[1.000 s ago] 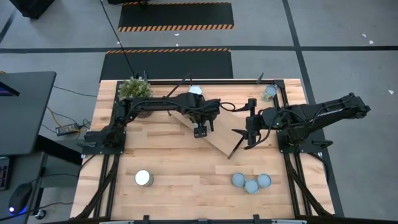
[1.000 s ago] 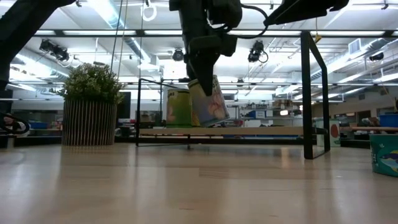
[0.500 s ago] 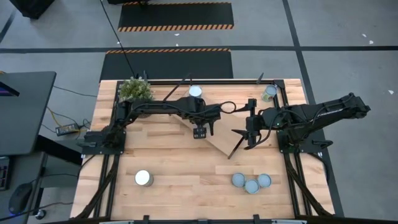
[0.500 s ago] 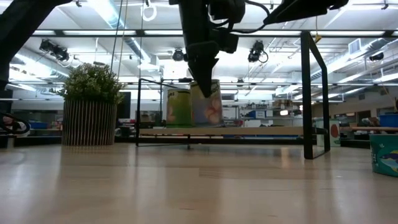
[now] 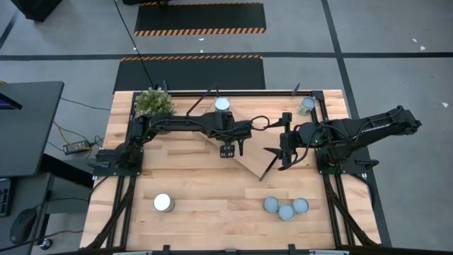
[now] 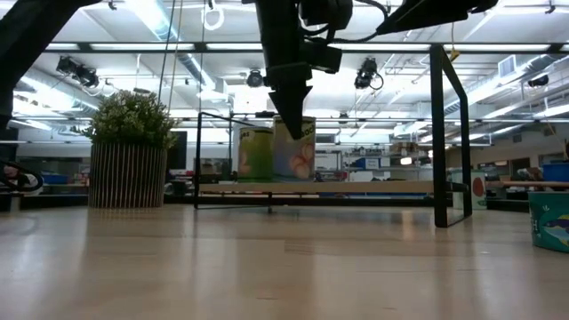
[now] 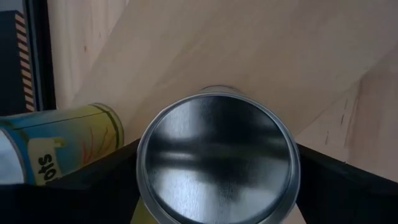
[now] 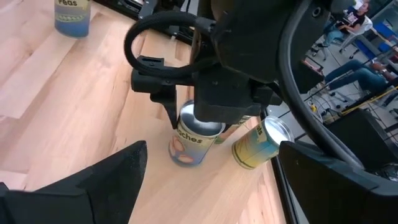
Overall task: Pick and place cans onto a shelf
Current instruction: Put the canned peaches on the shelf
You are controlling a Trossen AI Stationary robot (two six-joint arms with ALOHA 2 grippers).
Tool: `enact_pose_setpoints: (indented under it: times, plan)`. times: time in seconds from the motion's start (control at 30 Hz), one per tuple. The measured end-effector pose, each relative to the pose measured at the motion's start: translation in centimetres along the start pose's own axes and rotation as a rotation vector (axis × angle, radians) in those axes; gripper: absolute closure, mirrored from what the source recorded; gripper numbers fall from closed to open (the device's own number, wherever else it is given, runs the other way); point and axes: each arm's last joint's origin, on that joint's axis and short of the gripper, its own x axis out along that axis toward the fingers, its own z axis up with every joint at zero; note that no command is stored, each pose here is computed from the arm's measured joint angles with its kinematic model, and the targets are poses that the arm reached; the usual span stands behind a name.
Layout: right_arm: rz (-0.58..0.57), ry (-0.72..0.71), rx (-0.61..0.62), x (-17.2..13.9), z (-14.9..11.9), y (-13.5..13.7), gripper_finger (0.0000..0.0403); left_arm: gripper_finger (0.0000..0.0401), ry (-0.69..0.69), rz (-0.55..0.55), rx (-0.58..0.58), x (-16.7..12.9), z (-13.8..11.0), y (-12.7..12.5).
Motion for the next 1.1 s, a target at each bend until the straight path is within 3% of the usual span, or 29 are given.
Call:
enact_pose_setpoints:
  times: [1.1]
  plan:
    - [0.01, -0.018, 0.004, 0.0, 0.15, -0.01, 0.003, 0.0046, -0.026, -0.048, -0.01, -0.09, 0.24, -0.39]
